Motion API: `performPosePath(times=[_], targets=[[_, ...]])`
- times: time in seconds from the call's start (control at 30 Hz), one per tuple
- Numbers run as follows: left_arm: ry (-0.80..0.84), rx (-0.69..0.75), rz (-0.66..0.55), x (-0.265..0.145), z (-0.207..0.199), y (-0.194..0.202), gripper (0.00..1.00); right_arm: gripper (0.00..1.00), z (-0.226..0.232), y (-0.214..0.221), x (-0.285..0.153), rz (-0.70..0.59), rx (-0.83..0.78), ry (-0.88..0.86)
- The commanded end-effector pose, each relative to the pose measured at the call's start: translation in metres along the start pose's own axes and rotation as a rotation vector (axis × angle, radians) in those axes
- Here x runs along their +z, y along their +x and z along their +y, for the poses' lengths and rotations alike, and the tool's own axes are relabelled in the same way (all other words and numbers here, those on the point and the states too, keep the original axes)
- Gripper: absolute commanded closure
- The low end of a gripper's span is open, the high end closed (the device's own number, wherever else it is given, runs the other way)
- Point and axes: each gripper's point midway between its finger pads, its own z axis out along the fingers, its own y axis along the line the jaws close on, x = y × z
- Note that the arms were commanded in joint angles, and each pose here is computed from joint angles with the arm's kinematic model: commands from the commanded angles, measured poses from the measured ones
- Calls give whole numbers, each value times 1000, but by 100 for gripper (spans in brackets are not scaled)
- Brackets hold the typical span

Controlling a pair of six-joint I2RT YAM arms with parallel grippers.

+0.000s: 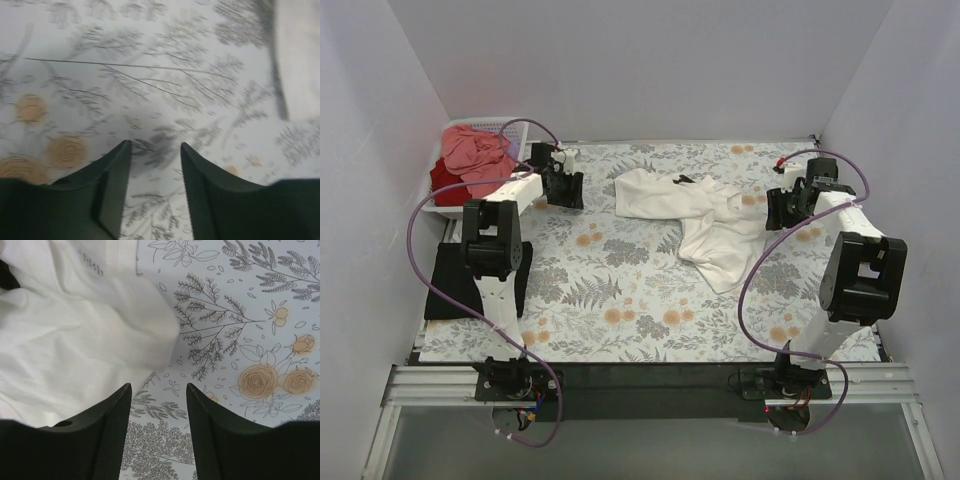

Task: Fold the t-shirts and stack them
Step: Flatten the tshirt out

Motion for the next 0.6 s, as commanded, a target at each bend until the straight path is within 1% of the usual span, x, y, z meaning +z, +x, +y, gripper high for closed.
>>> performPosePath(times=[0.0,0.07,0.13,0.2,0.23,0.27,0.33,0.47,0.5,0.57], targets=[[275,172,-61,-51,-78,-17,48,40,-1,-11,-26,-19,-59,-11],[310,240,-66,-51,-100,-15,44,37,9,-9,-42,-34,-87,-30],[301,281,-69,-40,-114,-17,40,37,21,-2,-54,-42,-117,-59],[299,318,-85,-32,-122,-28,39,39,35,10,-60,-14,-128,-103],[311,334,-60,-17,-131,-21,39,40,44,12,-64,-19,-139,-131],[292,354,-80,-14,-132,-32,39,41,55,22,-63,11,-138,-163],[293,375,-74,-2,-138,-32,39,42,71,29,-63,23,-150,-211],[274,430,-67,20,-151,-34,39,47,103,54,-53,105,-182,-300],[254,446,-67,23,-149,-35,39,49,120,60,-51,129,-227,-330],[256,459,-65,25,-153,-35,39,51,134,70,-48,157,-277,-344]])
